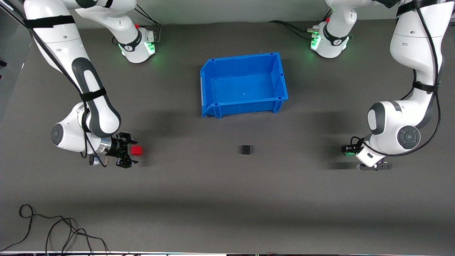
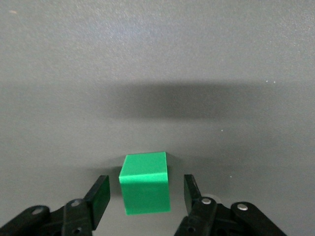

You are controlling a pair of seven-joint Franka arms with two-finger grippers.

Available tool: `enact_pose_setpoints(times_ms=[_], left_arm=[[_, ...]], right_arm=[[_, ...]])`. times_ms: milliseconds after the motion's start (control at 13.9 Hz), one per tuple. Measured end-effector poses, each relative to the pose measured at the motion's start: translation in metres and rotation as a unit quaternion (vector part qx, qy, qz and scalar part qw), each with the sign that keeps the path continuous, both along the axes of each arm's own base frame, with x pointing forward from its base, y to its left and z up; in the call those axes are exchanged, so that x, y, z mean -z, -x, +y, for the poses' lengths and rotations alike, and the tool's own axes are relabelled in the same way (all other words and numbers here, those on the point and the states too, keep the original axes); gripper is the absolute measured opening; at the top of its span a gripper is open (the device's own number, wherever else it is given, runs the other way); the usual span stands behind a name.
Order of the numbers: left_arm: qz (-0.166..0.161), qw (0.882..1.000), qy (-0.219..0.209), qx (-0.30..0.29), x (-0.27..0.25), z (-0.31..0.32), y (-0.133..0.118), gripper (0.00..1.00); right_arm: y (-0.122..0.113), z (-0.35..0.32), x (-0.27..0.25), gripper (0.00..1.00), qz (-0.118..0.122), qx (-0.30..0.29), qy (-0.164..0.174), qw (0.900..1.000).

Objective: Attach green and red cubes to black cube
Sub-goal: 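Grasp the red cube with the right gripper while the left gripper grasps the green cube, then carry the red cube and the green cube toward the black cube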

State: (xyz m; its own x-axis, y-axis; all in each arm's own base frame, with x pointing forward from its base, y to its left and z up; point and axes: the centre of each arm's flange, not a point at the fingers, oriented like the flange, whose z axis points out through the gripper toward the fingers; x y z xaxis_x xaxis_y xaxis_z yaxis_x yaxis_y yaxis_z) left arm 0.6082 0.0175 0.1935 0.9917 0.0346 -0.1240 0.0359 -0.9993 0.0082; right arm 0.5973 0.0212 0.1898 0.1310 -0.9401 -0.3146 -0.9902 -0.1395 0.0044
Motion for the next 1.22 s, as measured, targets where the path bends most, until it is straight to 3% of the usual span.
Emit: enact_pose_setpoints(times_ms=[575, 646, 718, 790, 934, 1006, 1221], left_arm=[[-0.013, 1.000, -0.004, 0.002, 0.006, 0.003, -0.005, 0.52], [-0.014, 1.000, -0.004, 0.002, 0.006, 0.003, -0.006, 0.47], [-0.015, 1.000, -0.004, 0.003, 0.007, 0.002, -0.007, 0.47], [-0.016, 1.000, -0.004, 0.003, 0.006, 0.002, -0.008, 0.39], [-0.018, 1.000, -0.004, 0.004, 0.006, 0.001, -0.010, 0.40], [-0.018, 1.000, -0.004, 0.004, 0.006, 0.001, -0.010, 0.40], [-0.028, 1.000, 0.001, -0.010, -0.002, 0.001, -0.016, 0.40]], right_arm=[[0.002, -0.003, 0.016, 0.99, 0.005, 0.002, 0.008, 1.000], [0.001, -0.004, 0.015, 0.90, 0.004, 0.003, 0.008, 1.000], [0.001, -0.004, 0.015, 0.90, 0.003, 0.003, 0.008, 1.000], [0.000, -0.005, 0.014, 0.85, 0.002, 0.002, 0.009, 1.000], [-0.001, -0.008, 0.013, 0.63, -0.001, 0.001, 0.009, 1.000], [-0.001, -0.009, 0.013, 0.63, -0.001, 0.001, 0.010, 1.000], [-0.002, -0.010, 0.012, 0.40, -0.003, -0.001, 0.009, 1.000]])
